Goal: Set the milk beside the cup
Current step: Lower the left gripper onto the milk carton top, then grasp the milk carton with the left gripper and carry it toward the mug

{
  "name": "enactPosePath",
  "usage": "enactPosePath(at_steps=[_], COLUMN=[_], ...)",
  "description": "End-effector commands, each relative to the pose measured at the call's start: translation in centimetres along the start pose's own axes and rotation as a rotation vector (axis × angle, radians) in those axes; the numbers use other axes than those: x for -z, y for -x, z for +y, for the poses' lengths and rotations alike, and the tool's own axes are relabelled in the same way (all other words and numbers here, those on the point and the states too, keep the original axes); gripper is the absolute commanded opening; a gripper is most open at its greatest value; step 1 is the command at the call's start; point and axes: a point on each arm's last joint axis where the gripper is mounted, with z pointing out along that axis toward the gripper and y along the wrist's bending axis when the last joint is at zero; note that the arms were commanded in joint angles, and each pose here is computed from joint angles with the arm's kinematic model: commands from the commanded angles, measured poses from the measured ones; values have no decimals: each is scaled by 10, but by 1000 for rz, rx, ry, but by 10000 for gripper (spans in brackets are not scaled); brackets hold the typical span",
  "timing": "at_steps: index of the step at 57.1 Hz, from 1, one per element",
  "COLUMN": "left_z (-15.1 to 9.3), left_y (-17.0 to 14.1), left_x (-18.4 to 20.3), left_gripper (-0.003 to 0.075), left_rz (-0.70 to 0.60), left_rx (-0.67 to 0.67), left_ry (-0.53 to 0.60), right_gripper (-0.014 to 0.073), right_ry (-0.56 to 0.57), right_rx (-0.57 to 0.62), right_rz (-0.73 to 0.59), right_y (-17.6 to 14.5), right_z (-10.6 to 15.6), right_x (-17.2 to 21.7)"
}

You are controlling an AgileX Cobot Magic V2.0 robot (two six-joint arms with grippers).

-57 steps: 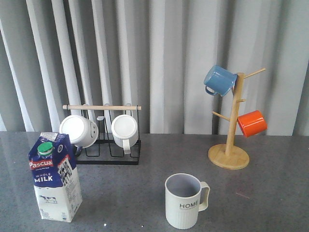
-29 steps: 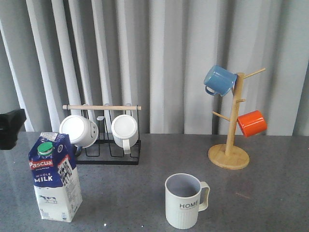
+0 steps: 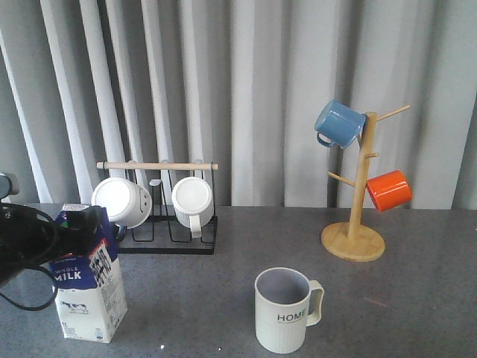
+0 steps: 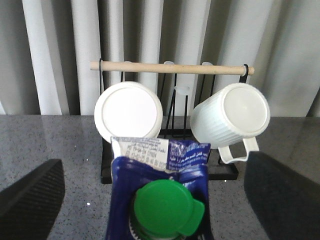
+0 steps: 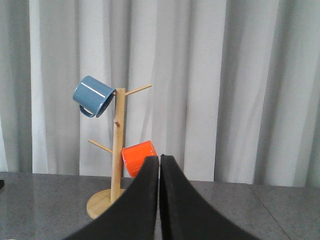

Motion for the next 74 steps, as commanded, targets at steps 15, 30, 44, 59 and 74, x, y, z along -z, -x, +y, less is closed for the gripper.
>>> enactPosePath(at_steps=[15,30,44,59,74], left_z=[-3,-1,-1,0,-7], left_y=[2,-10,-10,-13,18], left_x=[-15,-25,-26,-26,-3], left_gripper=[710,540,197,-1,-8], left_rz=[-60,-32,-38,-7,-131], left_rx=[51,58,64,41,23], left_ry=[-24,-21,-22,-12,-39], right_gripper=[-3,-3,-3,-3,-3], right_ry=[-14,-14,-14,-14,-14], right_rx=[14,14,14,14,14], right_rz=[-102,-102,-102,-102,-102], right_y=[16,16,16,16,16], right_z=[-2,-2,-2,-2,-2], right_x=[0,0,0,0,0])
